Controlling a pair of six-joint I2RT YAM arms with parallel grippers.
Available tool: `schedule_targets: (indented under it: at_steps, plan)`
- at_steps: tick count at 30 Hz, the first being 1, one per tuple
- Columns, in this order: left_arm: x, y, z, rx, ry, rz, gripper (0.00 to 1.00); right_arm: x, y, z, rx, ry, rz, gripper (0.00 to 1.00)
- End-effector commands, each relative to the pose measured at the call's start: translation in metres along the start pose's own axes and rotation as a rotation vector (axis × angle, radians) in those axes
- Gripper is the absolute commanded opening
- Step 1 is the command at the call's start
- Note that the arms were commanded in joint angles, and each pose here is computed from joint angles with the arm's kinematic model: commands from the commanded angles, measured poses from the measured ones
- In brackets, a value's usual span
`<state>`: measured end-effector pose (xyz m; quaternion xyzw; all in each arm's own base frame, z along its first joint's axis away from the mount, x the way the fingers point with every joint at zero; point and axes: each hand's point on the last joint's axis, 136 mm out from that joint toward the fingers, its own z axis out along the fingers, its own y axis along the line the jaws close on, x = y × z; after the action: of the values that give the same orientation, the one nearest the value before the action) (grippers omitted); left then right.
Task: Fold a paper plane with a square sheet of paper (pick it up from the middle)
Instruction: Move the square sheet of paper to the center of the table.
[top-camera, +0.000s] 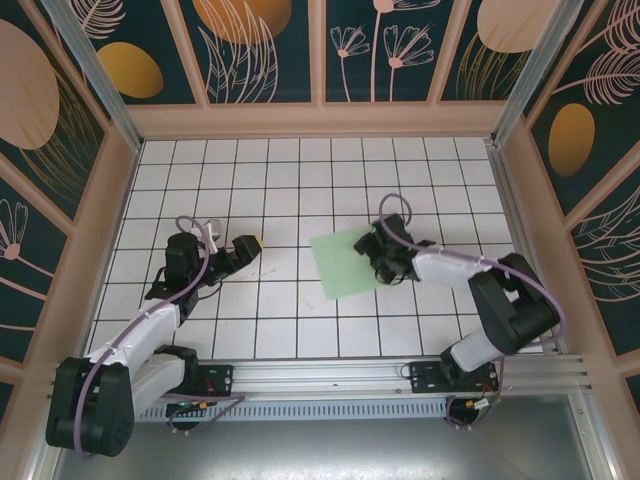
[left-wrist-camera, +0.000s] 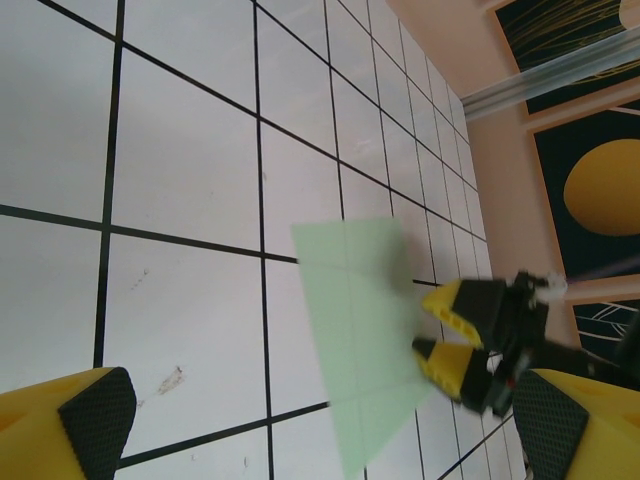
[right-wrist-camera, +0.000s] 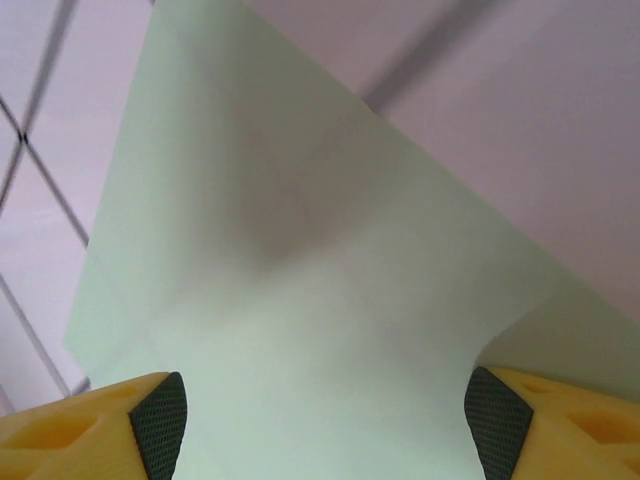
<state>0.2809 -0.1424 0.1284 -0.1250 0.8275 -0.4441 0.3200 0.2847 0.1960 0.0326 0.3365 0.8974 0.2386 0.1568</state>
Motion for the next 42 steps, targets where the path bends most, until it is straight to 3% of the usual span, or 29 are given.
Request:
schedule_targets:
  at_steps: [1,3,7,13,18,23,30,35,37,42]
  plan:
    - [-0.007,-0.011,0.0,0.01,-0.005,0.028,0.99,0.021,-0.011,-0.013,0.036,-0.006,0.189,0.78]
    - [-0.006,-0.011,0.001,0.01,-0.001,0.032,0.99,0.016,0.023,-0.029,-0.055,-0.028,0.025,0.77]
    - [-0.002,-0.013,0.003,0.026,0.017,0.035,0.99,0.012,0.07,-0.043,-0.112,-0.036,-0.465,0.76]
    - [0.001,-0.02,0.004,0.042,0.029,0.04,0.99,0.047,0.071,-0.019,-0.071,0.15,-0.786,0.73]
    - [0.002,-0.02,0.004,0.047,0.025,0.032,0.99,0.063,0.071,0.005,-0.094,0.235,-0.812,0.73]
    - [0.004,-0.018,0.004,0.036,0.033,0.027,0.99,0.063,0.06,0.031,-0.047,0.234,-0.757,0.73]
    - [0.006,-0.014,0.002,0.026,0.027,0.026,0.99,0.048,0.016,0.058,0.149,0.15,-0.379,0.72]
    - [0.005,-0.013,0.003,0.022,0.025,0.024,0.99,0.055,0.012,0.056,0.122,0.091,-0.121,0.7]
    - [0.005,-0.013,0.004,0.024,0.03,0.026,0.99,0.054,0.026,0.052,0.096,0.066,-0.123,0.7]
    - [0.006,-0.015,0.006,0.03,0.046,0.034,0.99,0.044,0.061,0.045,0.089,0.044,-0.404,0.71]
